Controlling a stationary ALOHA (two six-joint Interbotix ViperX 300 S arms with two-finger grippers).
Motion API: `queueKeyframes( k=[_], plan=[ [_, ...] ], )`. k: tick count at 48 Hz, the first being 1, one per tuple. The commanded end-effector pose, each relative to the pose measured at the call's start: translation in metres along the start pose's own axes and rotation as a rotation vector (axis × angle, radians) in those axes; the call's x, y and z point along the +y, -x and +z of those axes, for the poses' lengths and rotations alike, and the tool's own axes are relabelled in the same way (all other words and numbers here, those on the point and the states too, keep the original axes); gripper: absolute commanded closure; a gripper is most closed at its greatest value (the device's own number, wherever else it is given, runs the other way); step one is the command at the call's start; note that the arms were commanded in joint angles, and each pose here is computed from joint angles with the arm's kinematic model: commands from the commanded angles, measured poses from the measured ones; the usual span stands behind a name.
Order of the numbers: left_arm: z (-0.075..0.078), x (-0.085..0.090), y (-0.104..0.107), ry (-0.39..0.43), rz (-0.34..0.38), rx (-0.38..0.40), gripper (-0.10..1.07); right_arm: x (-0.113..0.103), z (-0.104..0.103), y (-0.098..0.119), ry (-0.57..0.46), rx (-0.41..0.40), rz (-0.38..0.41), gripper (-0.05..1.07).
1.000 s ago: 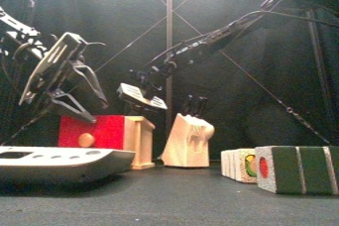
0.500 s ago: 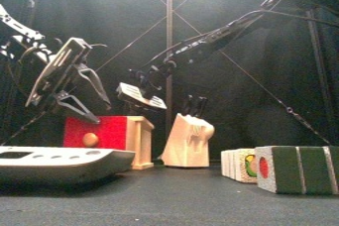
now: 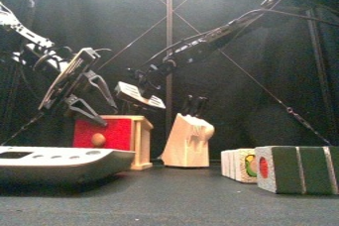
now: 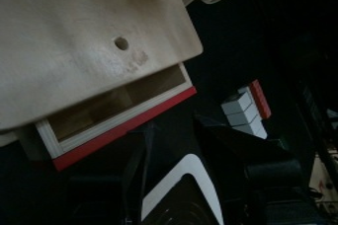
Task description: Close drawer
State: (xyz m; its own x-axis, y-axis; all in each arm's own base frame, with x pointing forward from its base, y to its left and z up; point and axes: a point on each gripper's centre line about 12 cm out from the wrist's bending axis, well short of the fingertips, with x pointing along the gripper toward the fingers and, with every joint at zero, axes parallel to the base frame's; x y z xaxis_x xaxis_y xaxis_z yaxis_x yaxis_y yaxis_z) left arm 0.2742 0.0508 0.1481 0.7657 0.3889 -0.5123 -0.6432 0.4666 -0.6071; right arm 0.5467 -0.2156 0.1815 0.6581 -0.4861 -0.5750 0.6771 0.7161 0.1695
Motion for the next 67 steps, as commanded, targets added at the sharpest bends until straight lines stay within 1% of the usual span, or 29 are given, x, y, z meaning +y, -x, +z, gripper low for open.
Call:
queueKeyframes(
  k=[1,5,14,23,35,45,52,55,61,67],
  plan=[
    [0.011,-0.004,-0.004,0.009,-0.003,-0.035,0.2,0.019,0.006,0.012,0.004,-0.02,0.039,0.76],
    [0.015,-0.002,-0.006,0.013,0.005,-0.047,0.2,0.019,0.005,0.012,0.005,-0.019,0.04,0.76],
    [0.021,-0.001,-0.012,-0.004,0.011,-0.062,0.2,0.019,0.005,0.012,0.005,-0.019,0.04,0.76],
    [0.029,-0.003,-0.018,-0.015,0.012,-0.081,0.2,0.022,0.004,0.012,0.009,-0.018,0.043,0.76],
    [0.03,0.002,-0.026,-0.026,0.034,-0.081,0.2,0.027,0.002,0.014,0.015,-0.018,0.051,0.76],
    [0.031,0.0,-0.026,-0.034,0.028,-0.084,0.2,0.027,0.004,0.014,0.013,-0.02,0.052,0.76],
    [0.036,-0.009,-0.019,-0.056,-0.016,-0.105,0.2,0.027,0.008,0.018,0.016,-0.03,0.051,0.76],
    [0.039,-0.014,-0.014,-0.079,-0.046,-0.118,0.2,0.027,0.011,0.02,0.017,-0.035,0.051,0.76],
    [0.046,-0.024,-0.002,-0.138,-0.116,-0.146,0.2,0.026,0.023,0.029,0.007,-0.06,0.057,0.76],
    [0.048,-0.031,0.009,-0.189,-0.169,-0.159,0.2,0.027,0.033,0.039,0.008,-0.082,0.062,0.76]
  ],
)
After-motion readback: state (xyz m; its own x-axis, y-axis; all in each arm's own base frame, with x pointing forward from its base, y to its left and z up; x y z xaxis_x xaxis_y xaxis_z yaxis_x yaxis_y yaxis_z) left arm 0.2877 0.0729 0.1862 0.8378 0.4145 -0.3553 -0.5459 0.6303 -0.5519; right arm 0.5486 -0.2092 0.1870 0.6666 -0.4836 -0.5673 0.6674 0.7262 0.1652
